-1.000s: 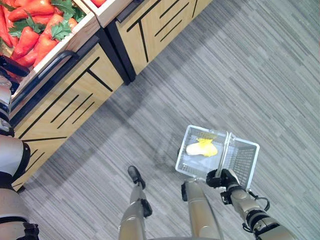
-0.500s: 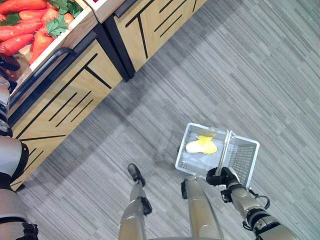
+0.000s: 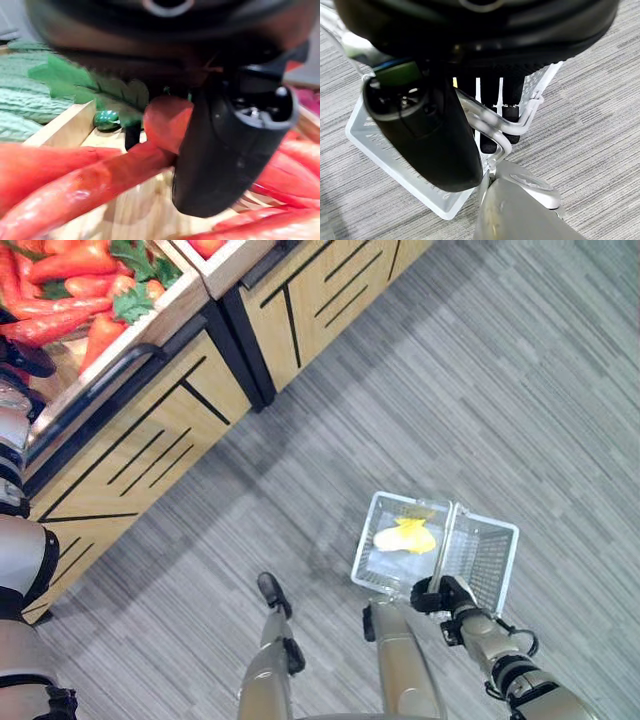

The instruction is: Get the vegetables into the basket

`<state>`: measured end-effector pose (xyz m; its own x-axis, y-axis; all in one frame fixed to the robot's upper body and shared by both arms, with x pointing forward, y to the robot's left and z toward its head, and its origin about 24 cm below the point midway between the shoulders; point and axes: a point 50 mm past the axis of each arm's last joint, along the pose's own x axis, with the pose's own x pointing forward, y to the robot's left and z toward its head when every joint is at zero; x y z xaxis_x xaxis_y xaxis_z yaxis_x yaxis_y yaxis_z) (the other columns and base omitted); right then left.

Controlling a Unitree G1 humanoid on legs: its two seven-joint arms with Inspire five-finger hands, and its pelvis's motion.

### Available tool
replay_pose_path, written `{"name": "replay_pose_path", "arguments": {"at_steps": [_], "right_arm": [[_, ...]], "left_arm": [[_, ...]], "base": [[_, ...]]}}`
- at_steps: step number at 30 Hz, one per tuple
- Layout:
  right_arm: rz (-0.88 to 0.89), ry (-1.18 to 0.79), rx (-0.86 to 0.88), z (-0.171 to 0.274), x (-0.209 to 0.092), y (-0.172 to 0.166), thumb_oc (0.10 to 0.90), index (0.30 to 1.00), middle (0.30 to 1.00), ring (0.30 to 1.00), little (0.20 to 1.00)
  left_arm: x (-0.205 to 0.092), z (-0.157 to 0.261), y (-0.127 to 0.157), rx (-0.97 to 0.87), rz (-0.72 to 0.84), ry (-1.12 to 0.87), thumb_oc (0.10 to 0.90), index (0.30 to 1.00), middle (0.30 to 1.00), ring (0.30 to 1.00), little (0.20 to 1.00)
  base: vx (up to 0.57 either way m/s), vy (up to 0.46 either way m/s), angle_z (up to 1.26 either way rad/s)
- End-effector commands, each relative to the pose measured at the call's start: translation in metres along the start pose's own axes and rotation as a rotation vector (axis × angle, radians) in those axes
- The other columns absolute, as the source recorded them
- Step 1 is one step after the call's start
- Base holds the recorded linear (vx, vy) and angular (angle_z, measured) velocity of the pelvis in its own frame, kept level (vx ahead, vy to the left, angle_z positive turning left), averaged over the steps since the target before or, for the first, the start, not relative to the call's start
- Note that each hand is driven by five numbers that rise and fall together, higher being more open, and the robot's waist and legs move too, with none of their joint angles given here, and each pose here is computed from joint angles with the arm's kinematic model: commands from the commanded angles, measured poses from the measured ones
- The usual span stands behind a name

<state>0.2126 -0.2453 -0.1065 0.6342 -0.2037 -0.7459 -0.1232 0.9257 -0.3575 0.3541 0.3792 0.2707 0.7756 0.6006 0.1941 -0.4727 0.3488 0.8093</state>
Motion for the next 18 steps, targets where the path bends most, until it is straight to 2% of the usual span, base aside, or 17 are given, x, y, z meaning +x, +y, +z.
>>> {"name": "replay_pose_path", "arguments": {"at_steps": [1, 11, 18], "right_arm": [[0.037, 0.267, -0.108, -0.082, -0.020, -0.001, 0.400, 0.300, 0.300, 0.300, 0.300], [0.078, 0.359, -0.172, -0.107, -0.029, 0.003, 0.400, 0.300, 0.300, 0.300, 0.300], [0.108, 0.418, -0.266, -0.121, -0.036, 0.005, 0.400, 0.300, 0.300, 0.300, 0.300]], "left_arm": [[0.003, -0.011, 0.050, -0.039, 0.171, 0.044, 0.400, 0.300, 0.300, 0.300, 0.300], [0.002, -0.021, 0.040, 0.085, 0.113, 0.029, 0.400, 0.300, 0.300, 0.300, 0.300], [-0.004, -0.028, 0.009, 0.132, 0.009, -0.018, 0.400, 0.300, 0.300, 0.300, 0.300]], "base": [[0.06, -0.005, 0.12], [0.04, 0.007, 0.05], [0.03, 0.009, 0.02]]}}
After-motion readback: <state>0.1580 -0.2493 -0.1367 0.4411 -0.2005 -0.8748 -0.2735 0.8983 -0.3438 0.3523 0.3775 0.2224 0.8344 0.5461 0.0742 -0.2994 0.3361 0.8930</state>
